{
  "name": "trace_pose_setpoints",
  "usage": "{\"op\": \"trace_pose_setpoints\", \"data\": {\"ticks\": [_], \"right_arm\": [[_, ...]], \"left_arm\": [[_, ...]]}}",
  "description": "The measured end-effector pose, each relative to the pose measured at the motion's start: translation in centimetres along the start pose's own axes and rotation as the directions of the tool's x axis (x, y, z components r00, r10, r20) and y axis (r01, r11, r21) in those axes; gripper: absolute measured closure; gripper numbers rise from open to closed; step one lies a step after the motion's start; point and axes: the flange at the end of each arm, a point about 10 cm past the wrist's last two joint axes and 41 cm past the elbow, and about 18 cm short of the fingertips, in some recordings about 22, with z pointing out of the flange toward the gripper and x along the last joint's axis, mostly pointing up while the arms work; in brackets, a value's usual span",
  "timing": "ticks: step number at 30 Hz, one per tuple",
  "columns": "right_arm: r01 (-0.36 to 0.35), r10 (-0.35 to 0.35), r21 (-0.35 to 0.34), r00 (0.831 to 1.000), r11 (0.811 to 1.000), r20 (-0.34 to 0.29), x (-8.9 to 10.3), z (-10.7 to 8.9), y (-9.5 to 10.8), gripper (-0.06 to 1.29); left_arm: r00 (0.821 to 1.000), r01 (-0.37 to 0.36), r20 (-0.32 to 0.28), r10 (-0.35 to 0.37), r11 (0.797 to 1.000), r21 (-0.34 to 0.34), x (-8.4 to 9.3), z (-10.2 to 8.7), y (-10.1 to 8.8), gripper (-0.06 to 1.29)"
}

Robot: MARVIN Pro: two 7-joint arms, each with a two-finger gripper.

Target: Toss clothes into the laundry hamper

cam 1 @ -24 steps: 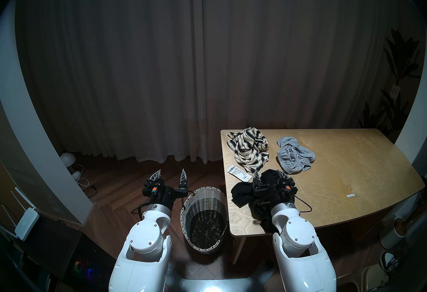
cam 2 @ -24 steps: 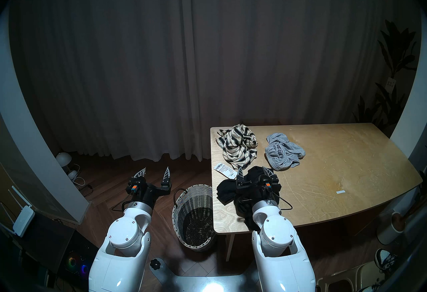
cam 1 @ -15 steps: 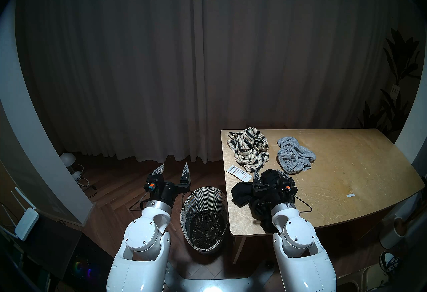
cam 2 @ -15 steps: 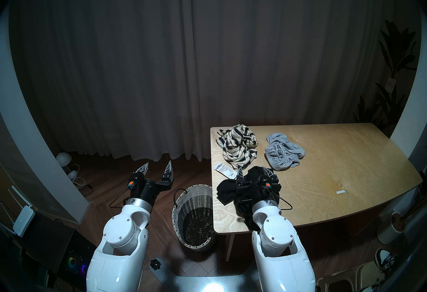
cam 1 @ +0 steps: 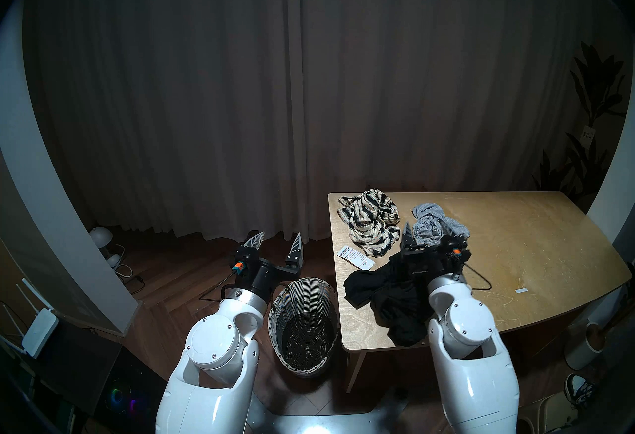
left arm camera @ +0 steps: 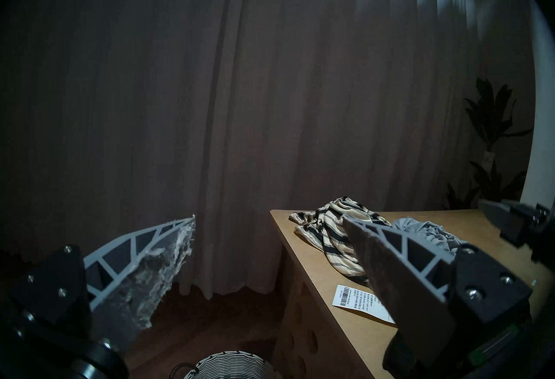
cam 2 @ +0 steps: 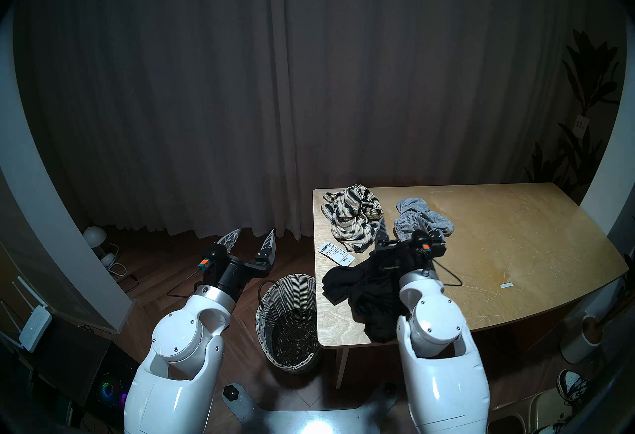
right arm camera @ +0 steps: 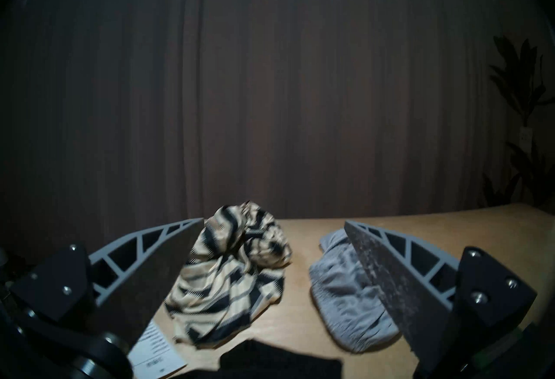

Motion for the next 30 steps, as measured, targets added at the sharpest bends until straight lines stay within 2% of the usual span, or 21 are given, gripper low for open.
{"op": "trace_pose_setpoints", "data": {"ticks": [6, 9, 10, 13, 18, 22, 23, 26, 27, 28, 30], "right_arm": [[0.089, -0.095, -0.110, 0.994, 0.990, -0.050, 1.9, 2.1, 5.4, 0.00], [0.116, -0.123, -0.142, 0.992, 0.983, -0.040, 1.7, 2.8, 7.1, 0.00], [0.127, -0.133, -0.153, 0.991, 0.980, -0.030, 1.3, 3.2, 7.7, 0.00], [0.140, -0.144, -0.162, 0.989, 0.977, -0.012, 0.8, 3.9, 8.3, 0.00], [0.160, -0.160, -0.174, 0.987, 0.972, 0.011, 0.0, 5.4, 9.1, 0.00], [0.167, -0.166, -0.176, 0.986, 0.970, 0.015, -0.2, 6.4, 9.1, 0.00], [0.168, -0.168, -0.177, 0.986, 0.970, 0.017, -0.3, 6.8, 9.1, 0.00], [0.170, -0.170, -0.180, 0.985, 0.969, 0.017, -0.4, 7.5, 9.1, 0.00], [0.171, -0.171, -0.182, 0.985, 0.968, 0.017, -0.4, 7.9, 9.1, 0.00], [0.171, -0.171, -0.183, 0.985, 0.968, 0.017, -0.4, 8.0, 9.1, 0.00], [0.172, -0.172, -0.187, 0.985, 0.967, 0.013, -0.3, 8.5, 9.1, 0.00]], "left_arm": [[0.999, -0.023, 0.038, 0.026, 0.996, -0.085, -0.3, 0.0, 1.2, -0.02], [0.997, -0.030, 0.059, 0.039, 0.989, -0.146, -0.5, 0.0, 2.3, -0.02], [0.997, -0.034, 0.069, 0.047, 0.982, -0.186, -0.6, 0.1, 3.0, -0.02], [0.995, -0.036, 0.083, 0.059, 0.966, -0.256, -0.7, 0.4, 4.5, -0.02], [0.988, -0.034, 0.122, 0.089, 0.918, -0.395, -1.3, 1.2, 7.2, -0.02], [0.982, -0.026, 0.155, 0.110, 0.887, -0.461, -2.0, 1.8, 8.4, -0.02], [0.979, -0.021, 0.165, 0.116, 0.874, -0.486, -2.3, 2.0, 8.8, -0.02], [0.978, -0.013, 0.171, 0.121, 0.852, -0.524, -2.2, 2.4, 9.5, -0.02], [0.978, 0.000, 0.175, 0.116, 0.835, -0.550, -2.1, 2.6, 9.9, -0.02], [0.978, 0.005, 0.176, 0.112, 0.831, -0.556, -2.1, 2.7, 10.0, -0.02], [0.979, 0.043, 0.184, 0.083, 0.806, -0.591, -1.7, 3.1, 10.7, -0.02]]}}
